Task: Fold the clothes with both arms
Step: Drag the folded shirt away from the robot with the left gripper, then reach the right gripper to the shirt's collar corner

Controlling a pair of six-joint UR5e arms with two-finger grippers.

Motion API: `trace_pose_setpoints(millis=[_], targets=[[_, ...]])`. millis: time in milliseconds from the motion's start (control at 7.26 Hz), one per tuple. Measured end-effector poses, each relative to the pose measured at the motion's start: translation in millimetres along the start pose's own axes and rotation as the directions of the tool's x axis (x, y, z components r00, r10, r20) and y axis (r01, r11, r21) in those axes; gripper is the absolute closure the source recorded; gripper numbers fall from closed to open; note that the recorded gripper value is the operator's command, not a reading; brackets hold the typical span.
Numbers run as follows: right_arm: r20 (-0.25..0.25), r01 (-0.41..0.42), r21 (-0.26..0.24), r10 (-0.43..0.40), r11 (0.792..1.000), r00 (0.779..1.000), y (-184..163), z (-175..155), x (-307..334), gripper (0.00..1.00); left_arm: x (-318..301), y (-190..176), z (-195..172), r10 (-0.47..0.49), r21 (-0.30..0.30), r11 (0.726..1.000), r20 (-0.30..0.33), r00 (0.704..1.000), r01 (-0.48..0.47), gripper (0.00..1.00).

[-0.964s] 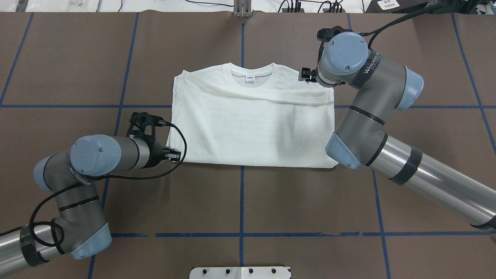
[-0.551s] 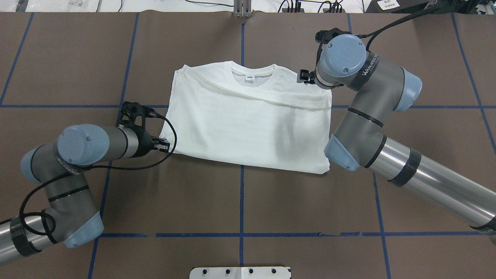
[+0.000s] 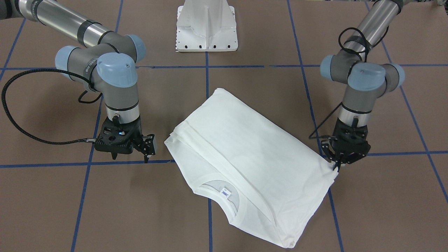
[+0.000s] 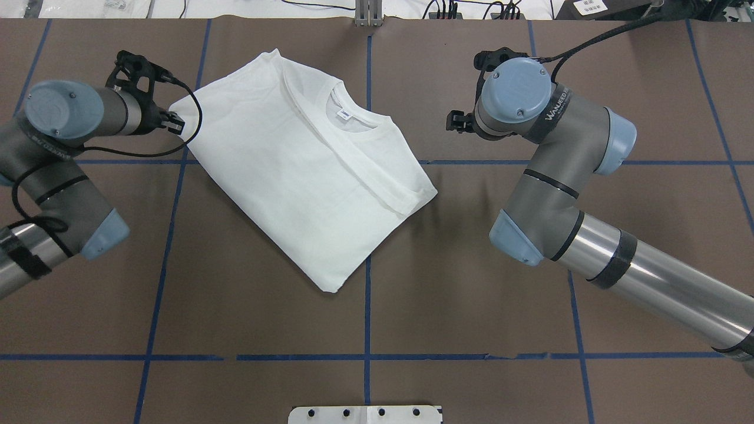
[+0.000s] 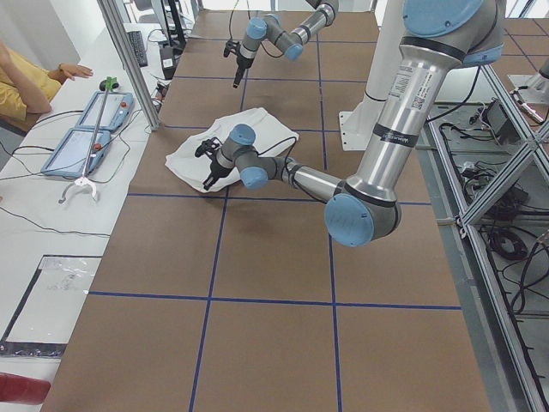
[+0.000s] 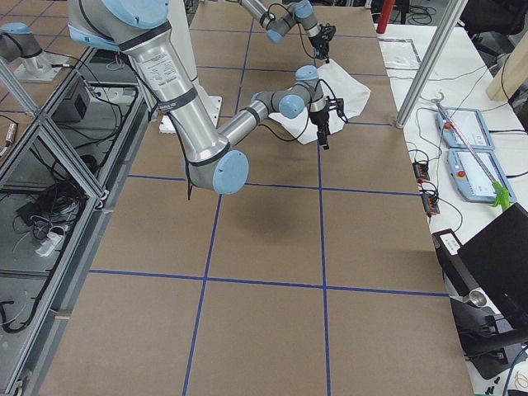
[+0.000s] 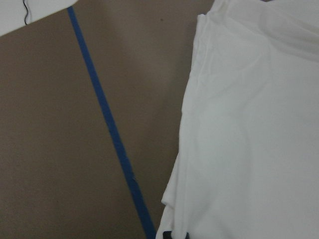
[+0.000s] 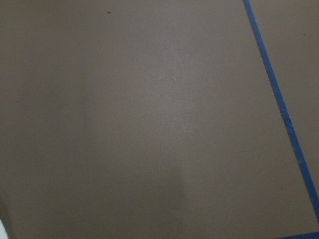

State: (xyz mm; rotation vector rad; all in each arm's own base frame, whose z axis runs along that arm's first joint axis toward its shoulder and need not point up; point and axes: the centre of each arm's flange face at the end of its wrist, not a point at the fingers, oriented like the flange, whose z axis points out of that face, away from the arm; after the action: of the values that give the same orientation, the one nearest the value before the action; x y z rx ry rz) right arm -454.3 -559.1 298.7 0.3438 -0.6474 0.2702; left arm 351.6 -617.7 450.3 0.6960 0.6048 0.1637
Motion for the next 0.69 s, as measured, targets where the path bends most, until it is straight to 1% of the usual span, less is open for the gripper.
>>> trace_pose_setpoints(millis=[275,413,551,688], targets=[[0.026,-0.011,-0.001,0.011,1.0,1.0,9.1,-9.4,-11.4,0.0,-8.4,-69.7,43.2,-0.011,0.003,1.0,0.061,0.998,0.011,1.0],[0.038,-0.025,-0.004,0.025,1.0,0.999,13.8,-13.5,-18.4,0.0,-5.9,-93.0,55.2,-0.018,0.009,1.0,0.09,0.996,0.017,0.27],[0.047,-0.041,-0.007,0.042,0.999,0.998,18.0,-16.3,-24.4,0.0,-5.2,-104.5,60.0,-0.02,0.017,1.0,0.107,0.994,0.018,0.0],[0.056,-0.062,-0.012,0.062,0.998,0.996,23.4,-18.9,-32.3,0.0,-4.1,-110.1,58.8,-0.02,0.027,0.999,0.088,0.996,0.018,0.0]])
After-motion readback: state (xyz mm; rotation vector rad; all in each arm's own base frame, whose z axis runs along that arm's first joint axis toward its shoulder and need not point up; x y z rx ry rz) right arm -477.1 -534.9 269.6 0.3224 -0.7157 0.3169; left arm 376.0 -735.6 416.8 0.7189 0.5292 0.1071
